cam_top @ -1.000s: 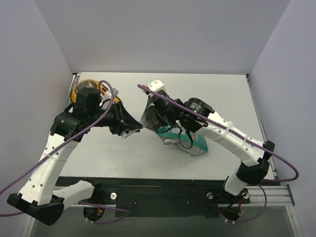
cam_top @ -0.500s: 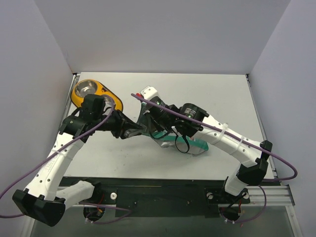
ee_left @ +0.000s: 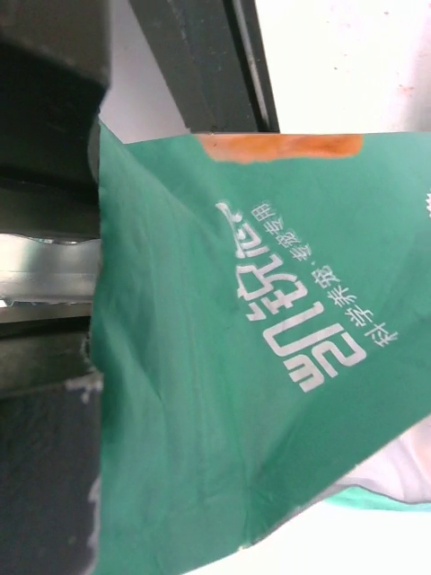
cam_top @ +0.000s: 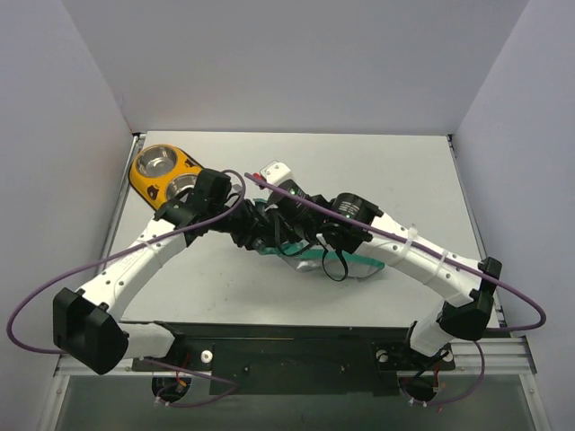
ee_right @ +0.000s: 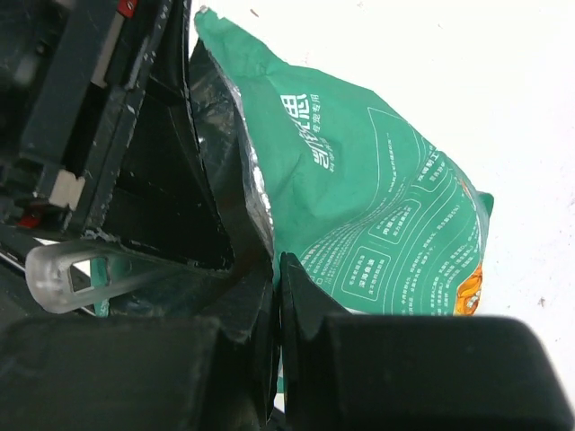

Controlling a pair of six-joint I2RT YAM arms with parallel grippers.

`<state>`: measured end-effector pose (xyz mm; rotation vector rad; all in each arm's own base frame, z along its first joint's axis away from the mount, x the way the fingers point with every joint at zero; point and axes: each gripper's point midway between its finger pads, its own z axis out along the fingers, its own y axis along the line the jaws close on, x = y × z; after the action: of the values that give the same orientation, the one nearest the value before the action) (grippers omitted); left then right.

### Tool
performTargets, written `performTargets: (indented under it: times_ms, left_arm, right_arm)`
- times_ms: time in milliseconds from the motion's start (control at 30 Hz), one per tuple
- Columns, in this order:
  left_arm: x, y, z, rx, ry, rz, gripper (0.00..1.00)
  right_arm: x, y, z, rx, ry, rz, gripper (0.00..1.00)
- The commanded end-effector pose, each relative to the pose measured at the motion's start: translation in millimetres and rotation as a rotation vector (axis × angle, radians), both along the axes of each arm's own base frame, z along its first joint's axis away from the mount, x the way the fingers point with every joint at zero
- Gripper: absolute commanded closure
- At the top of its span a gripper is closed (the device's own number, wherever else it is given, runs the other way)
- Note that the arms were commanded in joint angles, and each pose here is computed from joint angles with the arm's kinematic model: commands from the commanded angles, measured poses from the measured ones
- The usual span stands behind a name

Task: Serve the pet food

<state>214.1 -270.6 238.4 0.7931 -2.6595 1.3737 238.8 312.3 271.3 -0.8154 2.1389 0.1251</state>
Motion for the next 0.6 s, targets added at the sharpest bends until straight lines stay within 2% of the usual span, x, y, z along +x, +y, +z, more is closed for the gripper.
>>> performTargets:
  times_ms: [0,67,200,267,400,567]
  left_arm:
    - [16,-22,2,0.003,-0.226,-0.101,1.00]
    - [20,-33,15,-0.034,-0.338,-0.155,1.00]
    - [24,-35,-6,0.028,-0.423,-0.234,1.00]
    - [24,-38,-13,-0.010,-0.471,-0.236,1.00]
    - [26,-43,6,-0.060,-0.633,-0.248,1.00]
    - [21,-52,34,-0.134,-0.722,-0.274,1.00]
  right_arm:
    - [17,-46,20,-0.016,-0.072,-0.123,1.00]
    - [17,-52,18,-0.017,-0.069,-0.132,1.00]
    - [19,-65,18,-0.007,-0.062,-0.161,1.00]
    - [21,-71,16,-0.002,-0.056,-0.178,1.00]
    - [27,-92,17,-0.021,-0.079,-0.250,1.00]
    - [37,-126,31,-0.092,-0.178,-0.393,1.00]
